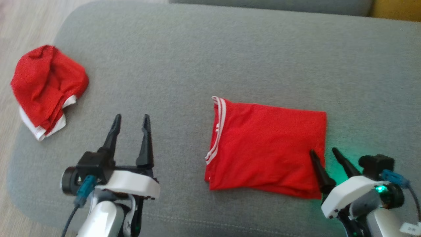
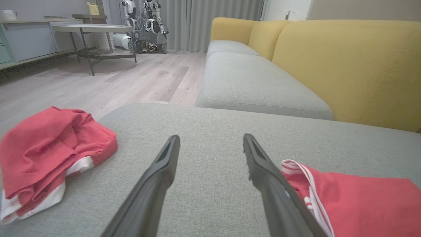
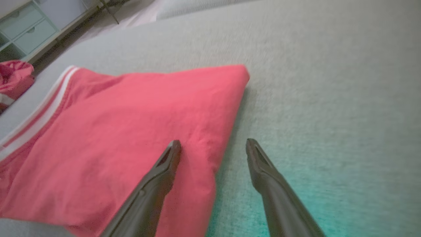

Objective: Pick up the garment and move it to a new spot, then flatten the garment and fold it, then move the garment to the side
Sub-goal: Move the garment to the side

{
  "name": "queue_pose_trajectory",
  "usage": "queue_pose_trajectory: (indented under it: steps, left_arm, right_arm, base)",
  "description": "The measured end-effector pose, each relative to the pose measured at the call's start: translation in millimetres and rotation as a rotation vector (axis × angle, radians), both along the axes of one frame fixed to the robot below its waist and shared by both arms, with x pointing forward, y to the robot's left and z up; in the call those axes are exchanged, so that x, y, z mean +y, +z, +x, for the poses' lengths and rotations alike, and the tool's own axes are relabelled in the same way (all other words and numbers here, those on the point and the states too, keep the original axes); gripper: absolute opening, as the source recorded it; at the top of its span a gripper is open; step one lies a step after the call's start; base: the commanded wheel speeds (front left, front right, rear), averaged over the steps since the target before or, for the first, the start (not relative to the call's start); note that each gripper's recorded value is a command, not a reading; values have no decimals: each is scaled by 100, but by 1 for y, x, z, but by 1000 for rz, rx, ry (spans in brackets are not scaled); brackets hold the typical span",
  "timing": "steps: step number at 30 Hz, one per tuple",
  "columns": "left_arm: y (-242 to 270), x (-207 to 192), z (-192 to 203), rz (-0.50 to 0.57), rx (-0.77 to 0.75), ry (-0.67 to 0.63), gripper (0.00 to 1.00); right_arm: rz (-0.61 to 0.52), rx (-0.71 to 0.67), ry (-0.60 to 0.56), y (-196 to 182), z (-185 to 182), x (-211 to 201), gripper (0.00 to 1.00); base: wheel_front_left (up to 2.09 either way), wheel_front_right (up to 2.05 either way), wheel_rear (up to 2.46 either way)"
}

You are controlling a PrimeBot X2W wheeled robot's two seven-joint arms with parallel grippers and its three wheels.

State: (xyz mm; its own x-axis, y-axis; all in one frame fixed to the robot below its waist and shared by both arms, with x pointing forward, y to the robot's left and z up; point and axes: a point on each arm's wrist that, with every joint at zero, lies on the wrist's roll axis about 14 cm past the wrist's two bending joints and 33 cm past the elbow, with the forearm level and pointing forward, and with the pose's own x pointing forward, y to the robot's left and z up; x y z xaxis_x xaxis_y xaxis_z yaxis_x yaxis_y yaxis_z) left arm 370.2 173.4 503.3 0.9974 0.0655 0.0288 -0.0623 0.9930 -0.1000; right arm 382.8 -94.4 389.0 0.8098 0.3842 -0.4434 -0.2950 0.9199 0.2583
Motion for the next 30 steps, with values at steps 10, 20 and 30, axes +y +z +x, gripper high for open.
queue_pose_trajectory:
  steps: [10, 20, 30]
  left_arm:
    - [-7, -2, 8, -4, 13, 1, 100]
    - [-5, -32, 26, -12, -7, -95, 100]
    - [-5, -100, 57, -28, -36, -303, 100]
  right_arm:
    - [1, 110, 57, -29, 9, 17, 0]
    - [-48, 87, 74, -22, 1, 2, 0]
    - [-167, 6, -43, 8, 17, -80, 0]
  base:
    - [0, 0, 0]
    - [0, 0, 0]
    - [0, 0, 0]
